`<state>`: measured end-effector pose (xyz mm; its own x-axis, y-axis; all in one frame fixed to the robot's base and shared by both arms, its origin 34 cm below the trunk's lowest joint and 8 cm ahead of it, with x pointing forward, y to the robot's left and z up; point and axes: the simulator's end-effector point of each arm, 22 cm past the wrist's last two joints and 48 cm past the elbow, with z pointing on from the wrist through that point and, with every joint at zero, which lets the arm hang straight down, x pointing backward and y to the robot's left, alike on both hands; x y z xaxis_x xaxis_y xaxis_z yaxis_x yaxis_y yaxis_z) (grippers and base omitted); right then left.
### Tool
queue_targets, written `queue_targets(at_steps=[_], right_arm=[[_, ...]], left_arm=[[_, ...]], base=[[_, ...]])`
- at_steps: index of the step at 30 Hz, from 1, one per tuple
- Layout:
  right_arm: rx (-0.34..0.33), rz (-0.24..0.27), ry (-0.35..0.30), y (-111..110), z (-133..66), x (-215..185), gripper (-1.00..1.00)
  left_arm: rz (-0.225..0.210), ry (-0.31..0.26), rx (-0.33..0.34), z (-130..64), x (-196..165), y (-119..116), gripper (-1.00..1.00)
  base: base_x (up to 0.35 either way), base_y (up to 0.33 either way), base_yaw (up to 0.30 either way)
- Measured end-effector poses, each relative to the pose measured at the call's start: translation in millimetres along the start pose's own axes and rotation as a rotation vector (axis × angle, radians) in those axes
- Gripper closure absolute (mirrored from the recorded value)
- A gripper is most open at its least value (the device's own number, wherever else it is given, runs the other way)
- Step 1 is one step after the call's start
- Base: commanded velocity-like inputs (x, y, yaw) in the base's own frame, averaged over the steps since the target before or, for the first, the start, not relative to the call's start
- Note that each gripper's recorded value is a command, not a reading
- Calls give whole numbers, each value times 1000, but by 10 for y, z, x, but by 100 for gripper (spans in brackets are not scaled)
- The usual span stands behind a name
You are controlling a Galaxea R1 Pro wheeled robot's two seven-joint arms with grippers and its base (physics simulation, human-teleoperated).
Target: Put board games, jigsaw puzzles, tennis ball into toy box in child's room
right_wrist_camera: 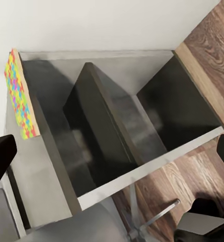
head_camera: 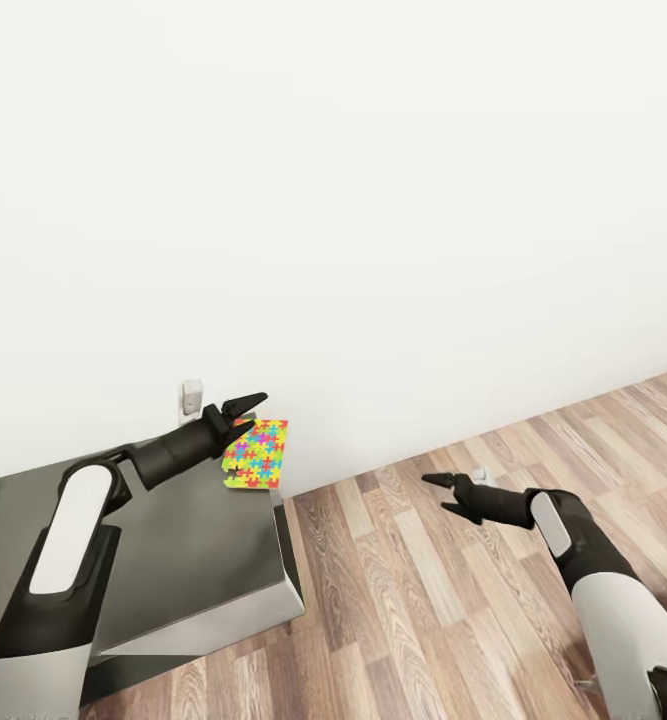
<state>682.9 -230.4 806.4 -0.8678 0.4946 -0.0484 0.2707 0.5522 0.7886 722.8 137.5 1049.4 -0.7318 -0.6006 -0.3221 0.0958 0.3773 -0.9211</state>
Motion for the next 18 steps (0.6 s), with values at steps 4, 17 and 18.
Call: queue_targets(at_steps=[4, 17, 18], right_arm=[[-8, -2, -10, 35, 24, -36, -100], [-31, -21, -38, 180, 63, -182, -100], [-33, -23, -40, 197, 63, -200, -100]], left_arm=[[2, 11, 5, 0, 9, -20, -100], [-18, 47, 69, 39, 48, -220, -100], [-22, 50, 81, 44, 48, -254, -100]], base=[[0, 0, 2], [0, 0, 0], [0, 0, 0]])
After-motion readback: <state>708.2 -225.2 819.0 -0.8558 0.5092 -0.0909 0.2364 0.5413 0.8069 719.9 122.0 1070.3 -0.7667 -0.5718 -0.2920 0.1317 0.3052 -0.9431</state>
